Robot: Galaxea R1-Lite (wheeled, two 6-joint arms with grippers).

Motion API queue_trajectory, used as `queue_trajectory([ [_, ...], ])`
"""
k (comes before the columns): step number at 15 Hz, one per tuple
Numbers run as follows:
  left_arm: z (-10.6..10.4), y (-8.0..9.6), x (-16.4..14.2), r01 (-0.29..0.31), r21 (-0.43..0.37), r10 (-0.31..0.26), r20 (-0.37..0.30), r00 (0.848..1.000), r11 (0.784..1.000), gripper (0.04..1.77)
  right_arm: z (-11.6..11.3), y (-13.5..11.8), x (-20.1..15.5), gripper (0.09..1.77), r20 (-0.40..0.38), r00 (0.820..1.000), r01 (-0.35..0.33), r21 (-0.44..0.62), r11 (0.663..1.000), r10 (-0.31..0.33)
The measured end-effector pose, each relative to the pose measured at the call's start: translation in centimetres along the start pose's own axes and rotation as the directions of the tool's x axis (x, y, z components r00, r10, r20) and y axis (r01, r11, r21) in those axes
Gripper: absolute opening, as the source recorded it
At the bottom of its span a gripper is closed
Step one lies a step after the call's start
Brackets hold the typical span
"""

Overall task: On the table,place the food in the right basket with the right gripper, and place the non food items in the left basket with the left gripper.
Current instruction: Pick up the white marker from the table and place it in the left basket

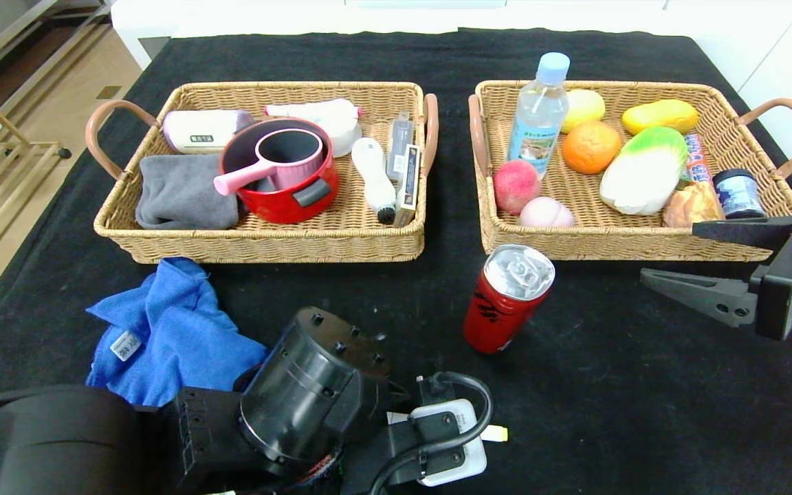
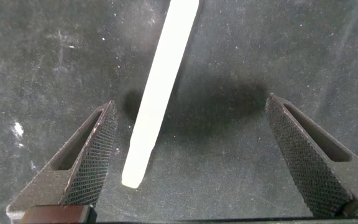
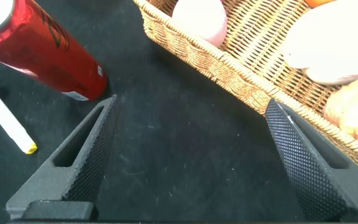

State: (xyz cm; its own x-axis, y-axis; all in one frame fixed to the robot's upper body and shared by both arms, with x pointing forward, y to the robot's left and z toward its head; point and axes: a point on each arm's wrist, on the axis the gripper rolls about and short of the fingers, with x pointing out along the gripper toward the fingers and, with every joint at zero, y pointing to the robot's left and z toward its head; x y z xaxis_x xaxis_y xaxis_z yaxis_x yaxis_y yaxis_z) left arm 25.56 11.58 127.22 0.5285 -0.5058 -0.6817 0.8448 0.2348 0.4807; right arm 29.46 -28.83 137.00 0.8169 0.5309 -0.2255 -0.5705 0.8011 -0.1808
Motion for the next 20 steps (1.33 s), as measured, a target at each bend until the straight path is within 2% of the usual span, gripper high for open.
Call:
queue_trajectory([
  [9,-0.11,-0.07,0.22,0.003,0.002,-0.003,-0.01,1.0,1.0,1.72,-0.02,0.0,0.01,1.71,-0.001,1.0,0.0,0.0,1.0,0.0],
  [13,-0.23,-0.15,0.21,0.005,0.0,-0.005,-0.013,1.0,1.0,1.08,-0.02,0.0,0.01,1.71,-0.001,1.0,-0.001,0.0,1.0,0.001],
  [16,-0.27,-0.17,0.19,0.005,0.0,-0.005,-0.014,1.0,1.0,0.78,-0.03,0.01,0.0,1.71,-0.001,1.0,-0.001,0.0,1.0,0.001],
  [17,-0.32,-0.21,0.19,0.006,-0.001,-0.006,-0.015,1.0,1.0,0.54,-0.03,0.01,0.0,1.71,-0.001,1.0,-0.001,0.0,1.0,0.001],
  [18,-0.36,-0.24,0.2,0.007,-0.002,-0.007,-0.016,1.0,1.0,0.2,-0.02,0.01,0.0,1.71,-0.001,1.0,-0.001,0.0,1.0,0.001],
  [20,-0.41,-0.26,0.14,0.007,-0.001,-0.007,-0.016,1.0,1.0,0.24,-0.03,0.01,0.0,1.71,-0.001,1.0,0.0,0.0,1.0,0.0],
])
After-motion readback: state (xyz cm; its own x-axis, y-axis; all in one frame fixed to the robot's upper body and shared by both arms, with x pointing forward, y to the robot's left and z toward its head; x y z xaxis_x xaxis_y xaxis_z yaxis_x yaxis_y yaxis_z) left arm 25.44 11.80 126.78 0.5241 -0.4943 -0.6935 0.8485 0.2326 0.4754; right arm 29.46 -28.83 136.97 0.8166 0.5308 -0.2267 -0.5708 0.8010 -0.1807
